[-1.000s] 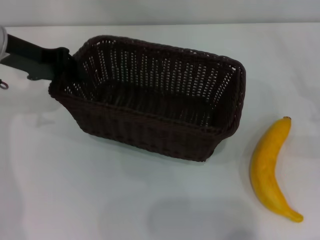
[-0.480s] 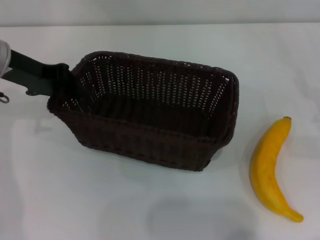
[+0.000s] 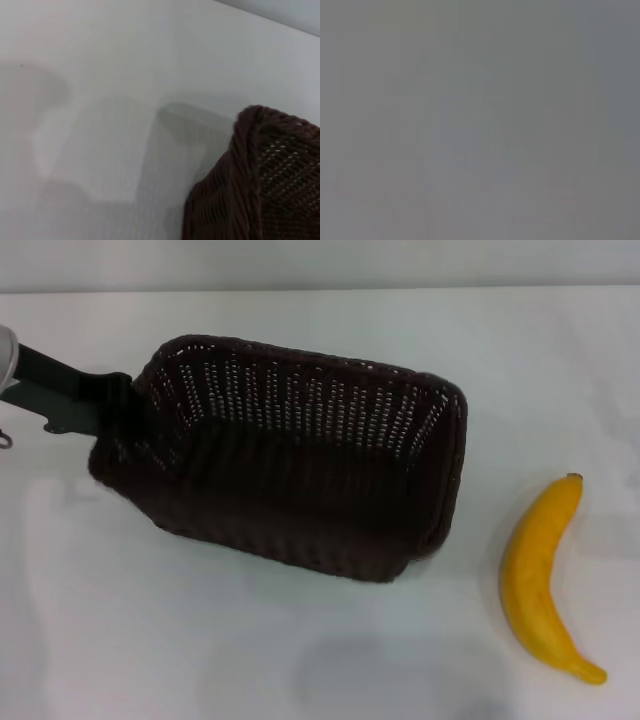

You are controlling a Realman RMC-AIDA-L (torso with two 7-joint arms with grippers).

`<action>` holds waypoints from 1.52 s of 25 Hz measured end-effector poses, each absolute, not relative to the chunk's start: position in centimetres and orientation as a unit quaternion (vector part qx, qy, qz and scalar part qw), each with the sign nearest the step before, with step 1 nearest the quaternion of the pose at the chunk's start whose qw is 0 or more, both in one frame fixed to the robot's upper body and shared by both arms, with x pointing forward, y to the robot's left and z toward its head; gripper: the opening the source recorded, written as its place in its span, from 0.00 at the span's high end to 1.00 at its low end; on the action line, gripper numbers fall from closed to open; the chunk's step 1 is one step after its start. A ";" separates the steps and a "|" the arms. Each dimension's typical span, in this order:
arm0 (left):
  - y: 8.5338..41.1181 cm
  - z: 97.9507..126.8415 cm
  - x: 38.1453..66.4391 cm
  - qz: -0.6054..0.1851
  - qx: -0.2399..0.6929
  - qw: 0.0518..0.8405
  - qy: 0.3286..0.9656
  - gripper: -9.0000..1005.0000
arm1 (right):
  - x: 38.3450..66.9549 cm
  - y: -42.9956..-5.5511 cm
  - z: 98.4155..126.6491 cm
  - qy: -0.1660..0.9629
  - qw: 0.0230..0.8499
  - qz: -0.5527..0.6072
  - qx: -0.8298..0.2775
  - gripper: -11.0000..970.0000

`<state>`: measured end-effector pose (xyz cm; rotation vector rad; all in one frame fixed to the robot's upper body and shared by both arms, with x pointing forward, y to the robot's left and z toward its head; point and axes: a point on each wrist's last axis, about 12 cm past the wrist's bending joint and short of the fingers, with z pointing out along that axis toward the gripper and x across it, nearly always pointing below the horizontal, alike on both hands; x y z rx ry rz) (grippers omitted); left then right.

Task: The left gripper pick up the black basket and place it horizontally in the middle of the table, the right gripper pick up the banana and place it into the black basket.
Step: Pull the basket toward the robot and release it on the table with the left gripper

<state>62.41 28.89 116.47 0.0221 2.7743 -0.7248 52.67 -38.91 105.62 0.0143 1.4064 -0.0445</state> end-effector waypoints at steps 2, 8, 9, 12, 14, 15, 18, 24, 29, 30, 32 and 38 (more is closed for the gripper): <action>28.9 116.3 62.4 -0.252 0.011 0.134 0.958 0.81 | 52.6 -38.9 105.6 0.646 0.763 -0.021 0.007 0.12; 28.9 115.9 62.2 -0.254 0.031 0.129 0.958 0.69 | 52.6 -38.9 105.7 0.644 0.764 -0.020 0.007 0.12; 28.8 115.8 62.2 -0.256 0.032 0.121 0.959 0.66 | 52.7 -38.9 105.7 0.644 0.765 -0.020 0.006 0.12; 28.5 115.4 62.3 -0.265 0.030 0.084 0.960 0.58 | 52.7 -38.9 105.8 0.643 0.765 -0.017 0.007 0.12; 28.1 115.4 62.3 -0.269 0.034 0.071 0.960 0.48 | 52.7 -38.9 105.8 0.643 0.765 -0.017 0.009 0.12; 28.0 115.5 62.3 -0.270 0.039 0.068 0.960 0.44 | 52.7 -38.9 105.8 0.643 0.766 -0.017 0.009 0.12; 27.1 116.2 62.6 -0.276 0.062 0.065 0.957 0.31 | 52.8 -38.9 105.8 0.643 0.766 -0.017 0.009 0.12; 26.5 117.4 62.9 -0.278 0.084 0.059 0.955 0.12 | 52.8 -38.8 105.7 0.643 0.765 -0.015 0.009 0.12; 28.0 117.8 63.1 -0.283 0.072 0.091 0.952 0.11 | 52.8 -38.5 105.6 0.646 0.763 -0.007 0.002 0.12; 28.3 118.0 63.2 -0.290 0.070 0.101 0.949 0.11 | 52.8 -38.4 105.6 0.647 0.762 -0.006 -0.001 0.12; 29.2 118.5 63.2 -0.304 0.068 0.127 0.942 0.11 | 52.8 -38.3 105.6 0.649 0.760 -0.003 -0.008 0.12; 31.8 119.7 63.2 -0.322 0.093 0.221 0.916 0.11 | 52.3 -38.9 106.2 0.640 0.768 0.013 -0.023 0.12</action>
